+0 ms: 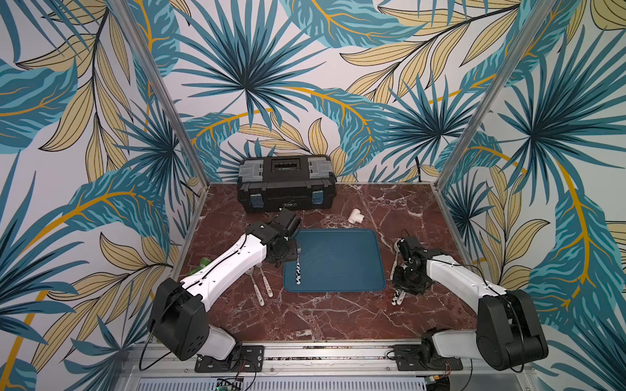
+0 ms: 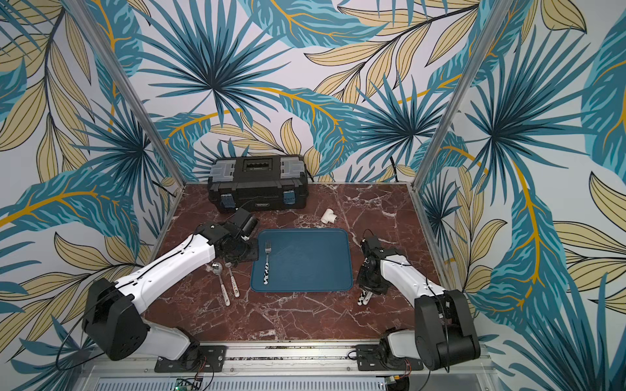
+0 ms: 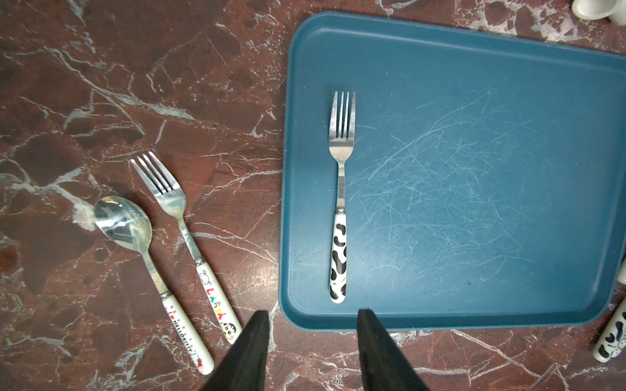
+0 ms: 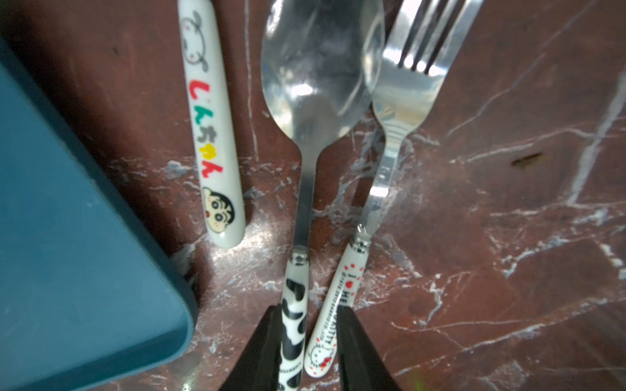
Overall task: Set the spoon and fork side by side
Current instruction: Pick up the spoon from the center of the board.
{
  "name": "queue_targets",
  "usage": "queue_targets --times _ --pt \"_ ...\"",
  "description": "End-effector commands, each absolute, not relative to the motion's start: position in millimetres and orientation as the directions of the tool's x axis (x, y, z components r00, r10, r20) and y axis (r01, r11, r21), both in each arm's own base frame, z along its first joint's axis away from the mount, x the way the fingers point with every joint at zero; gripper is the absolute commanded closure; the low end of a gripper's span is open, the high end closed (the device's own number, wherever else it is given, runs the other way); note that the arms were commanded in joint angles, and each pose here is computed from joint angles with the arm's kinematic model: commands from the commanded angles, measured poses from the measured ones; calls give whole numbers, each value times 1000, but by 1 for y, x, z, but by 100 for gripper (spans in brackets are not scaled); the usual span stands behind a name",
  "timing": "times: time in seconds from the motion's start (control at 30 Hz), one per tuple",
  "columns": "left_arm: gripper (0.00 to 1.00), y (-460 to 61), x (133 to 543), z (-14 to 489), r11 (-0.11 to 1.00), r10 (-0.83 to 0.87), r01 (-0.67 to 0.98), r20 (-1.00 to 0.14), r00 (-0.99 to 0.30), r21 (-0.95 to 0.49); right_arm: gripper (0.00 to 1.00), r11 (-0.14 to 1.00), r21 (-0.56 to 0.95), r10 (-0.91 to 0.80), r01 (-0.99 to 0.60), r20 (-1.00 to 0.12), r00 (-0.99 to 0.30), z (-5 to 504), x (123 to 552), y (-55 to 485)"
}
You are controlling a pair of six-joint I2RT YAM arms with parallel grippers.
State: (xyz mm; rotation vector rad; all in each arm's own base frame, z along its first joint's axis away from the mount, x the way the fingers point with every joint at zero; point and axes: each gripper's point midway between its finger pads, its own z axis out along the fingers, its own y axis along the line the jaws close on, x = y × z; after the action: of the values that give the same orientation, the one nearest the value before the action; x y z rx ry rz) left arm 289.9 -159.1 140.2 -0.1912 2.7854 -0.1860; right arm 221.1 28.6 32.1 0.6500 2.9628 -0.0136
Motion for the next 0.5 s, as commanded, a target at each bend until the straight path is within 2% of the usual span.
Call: queue_targets --times 0.0,0.2,0.47 --pt "53 -159 288 129 984 -148 -108 -313 -938 -143 67 911 -4 409 413 -121 -904 28 227 27" --pt "53 -161 288 127 983 -152 -110 -307 -940 -149 67 907 -2 419 421 -100 -902 15 232 30" --pt "53 -158 286 125 984 -151 -114 -301 -942 -138 75 901 -22 430 433 -90 -898 8 224 27"
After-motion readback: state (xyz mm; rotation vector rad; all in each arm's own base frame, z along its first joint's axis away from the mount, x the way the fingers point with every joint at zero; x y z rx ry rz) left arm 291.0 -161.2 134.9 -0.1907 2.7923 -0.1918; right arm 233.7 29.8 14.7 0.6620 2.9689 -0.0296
